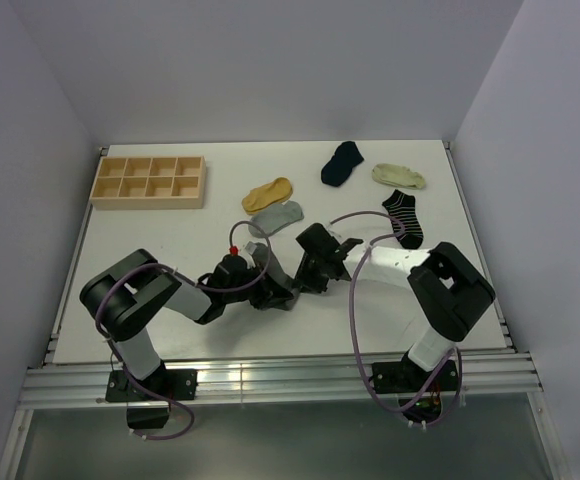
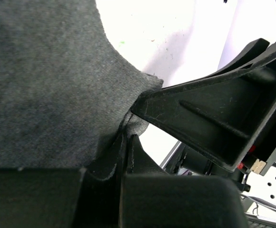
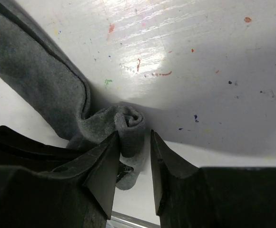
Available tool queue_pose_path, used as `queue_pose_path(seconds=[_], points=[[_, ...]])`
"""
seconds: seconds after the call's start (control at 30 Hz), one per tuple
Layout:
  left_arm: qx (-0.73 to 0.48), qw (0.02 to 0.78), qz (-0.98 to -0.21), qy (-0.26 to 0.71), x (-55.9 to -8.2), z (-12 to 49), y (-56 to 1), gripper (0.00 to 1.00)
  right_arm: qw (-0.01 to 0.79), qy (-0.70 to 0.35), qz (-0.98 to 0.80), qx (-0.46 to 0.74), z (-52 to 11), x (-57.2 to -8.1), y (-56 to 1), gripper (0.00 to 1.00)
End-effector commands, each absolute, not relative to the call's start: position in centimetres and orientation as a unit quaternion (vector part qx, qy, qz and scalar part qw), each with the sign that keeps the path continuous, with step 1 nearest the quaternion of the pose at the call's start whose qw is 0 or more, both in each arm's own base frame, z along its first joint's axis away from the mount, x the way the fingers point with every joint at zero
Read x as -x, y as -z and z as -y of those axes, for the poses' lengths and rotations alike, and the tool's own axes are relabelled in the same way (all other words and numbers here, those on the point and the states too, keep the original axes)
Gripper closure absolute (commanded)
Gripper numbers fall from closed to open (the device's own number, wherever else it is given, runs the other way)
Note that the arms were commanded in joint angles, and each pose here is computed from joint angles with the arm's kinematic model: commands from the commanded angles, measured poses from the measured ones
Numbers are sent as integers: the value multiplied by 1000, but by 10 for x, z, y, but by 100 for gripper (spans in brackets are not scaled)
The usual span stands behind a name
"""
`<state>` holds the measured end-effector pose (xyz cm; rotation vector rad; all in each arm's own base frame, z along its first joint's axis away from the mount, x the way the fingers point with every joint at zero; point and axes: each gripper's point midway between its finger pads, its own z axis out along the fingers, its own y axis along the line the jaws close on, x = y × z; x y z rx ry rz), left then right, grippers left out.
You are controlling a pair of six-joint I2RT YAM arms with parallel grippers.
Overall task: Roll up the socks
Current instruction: Roll the sock at the center of the board.
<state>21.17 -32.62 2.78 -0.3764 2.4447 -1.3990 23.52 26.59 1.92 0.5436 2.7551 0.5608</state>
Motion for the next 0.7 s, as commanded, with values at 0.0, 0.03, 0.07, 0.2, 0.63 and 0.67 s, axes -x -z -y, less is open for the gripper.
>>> queue_pose_path(seconds=[0.0, 0.03, 0.07, 0.2, 0.63, 0.67], points=[[148, 137, -860, 468, -207, 316, -10, 100, 151, -161, -960, -173, -265, -239, -21, 64], [147, 135, -860, 469, -207, 316, -10, 100, 154, -161, -960, -170, -266, -241, -23, 66], [148, 136, -860, 470, -208, 316, -10, 100, 151, -156, -962, -167, -266, -240, -21, 72], [138, 144, -864, 462, -209, 315, -10, 97, 150, -133, -966, -162, -261, -242, -19, 91], [55, 292, -894, 335, -228, 296, -46, 47, 138, -70, -977, -144, -255, -249, -19, 100], [43, 306, -895, 323, -229, 299, -55, 46, 136, -69, -978, -142, -255, -248, -18, 100]])
